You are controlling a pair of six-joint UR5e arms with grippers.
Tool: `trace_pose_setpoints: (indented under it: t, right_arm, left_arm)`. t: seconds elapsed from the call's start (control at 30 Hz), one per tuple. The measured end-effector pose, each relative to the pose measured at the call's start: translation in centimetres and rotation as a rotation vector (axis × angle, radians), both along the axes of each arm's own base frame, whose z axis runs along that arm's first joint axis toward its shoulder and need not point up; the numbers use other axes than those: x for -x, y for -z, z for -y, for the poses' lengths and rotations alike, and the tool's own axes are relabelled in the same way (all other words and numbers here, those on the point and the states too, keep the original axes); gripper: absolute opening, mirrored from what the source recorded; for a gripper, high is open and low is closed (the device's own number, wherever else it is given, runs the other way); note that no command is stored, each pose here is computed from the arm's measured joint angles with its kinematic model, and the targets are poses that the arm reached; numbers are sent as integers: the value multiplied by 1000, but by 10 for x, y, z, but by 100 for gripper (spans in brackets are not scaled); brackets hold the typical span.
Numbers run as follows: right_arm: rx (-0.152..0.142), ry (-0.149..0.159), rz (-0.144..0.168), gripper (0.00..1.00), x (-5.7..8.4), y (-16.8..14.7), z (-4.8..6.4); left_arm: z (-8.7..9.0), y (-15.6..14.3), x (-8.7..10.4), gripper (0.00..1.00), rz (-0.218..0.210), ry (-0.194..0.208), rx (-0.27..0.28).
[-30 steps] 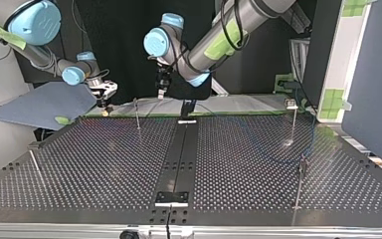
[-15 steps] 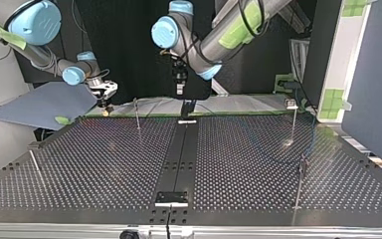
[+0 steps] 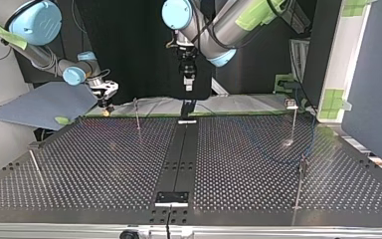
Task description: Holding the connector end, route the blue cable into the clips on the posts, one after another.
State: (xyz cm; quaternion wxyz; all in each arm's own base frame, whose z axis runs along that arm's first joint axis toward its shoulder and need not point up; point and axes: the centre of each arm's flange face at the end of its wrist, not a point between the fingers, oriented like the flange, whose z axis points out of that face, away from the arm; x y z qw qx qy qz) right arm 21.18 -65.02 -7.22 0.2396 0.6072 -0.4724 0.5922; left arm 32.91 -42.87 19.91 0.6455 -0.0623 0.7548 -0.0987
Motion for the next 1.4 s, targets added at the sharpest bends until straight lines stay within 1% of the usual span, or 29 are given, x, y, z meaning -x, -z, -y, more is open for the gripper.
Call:
trace_pose_setpoints:
  t: [0.13,0.23,0.47,0.6,0.7,0.8,0.9,0.97,1.13,1.27,1.4]
  right_arm:
    - [0,0,0,0,0,0,0]
    - [0,0,0,0,0,0,0]
    - [0,1,-2,0,0,0,0]
    - [0,3,-5,0,1,0,0]
    - [-3,7,-18,0,5,1,0]
    - [-10,9,-40,0,9,1,0]
    - [-10,11,-63,0,14,-2,0]
    - [-5,10,-79,0,16,-9,2]
    - [10,1,-117,0,19,-33,4]
    - [6,-1,-131,0,21,-49,-2]
    - [18,2,-136,0,22,-66,-6]
  left_arm:
    - [-8,-9,9,98,30,2,29]
    - [-15,-15,16,98,48,3,41]
    - [-28,-26,29,98,82,7,29]
    - [-36,-33,38,98,111,14,18]
    - [-43,-38,45,98,134,17,14]
    - [-51,-40,53,98,147,18,13]
    - [-58,-35,60,98,138,27,1]
    - [-61,-31,64,98,131,36,-2]
    - [-70,-15,74,98,114,47,3]
    - [-79,-3,83,98,95,48,-13]
    - [-91,11,95,98,69,50,-38]
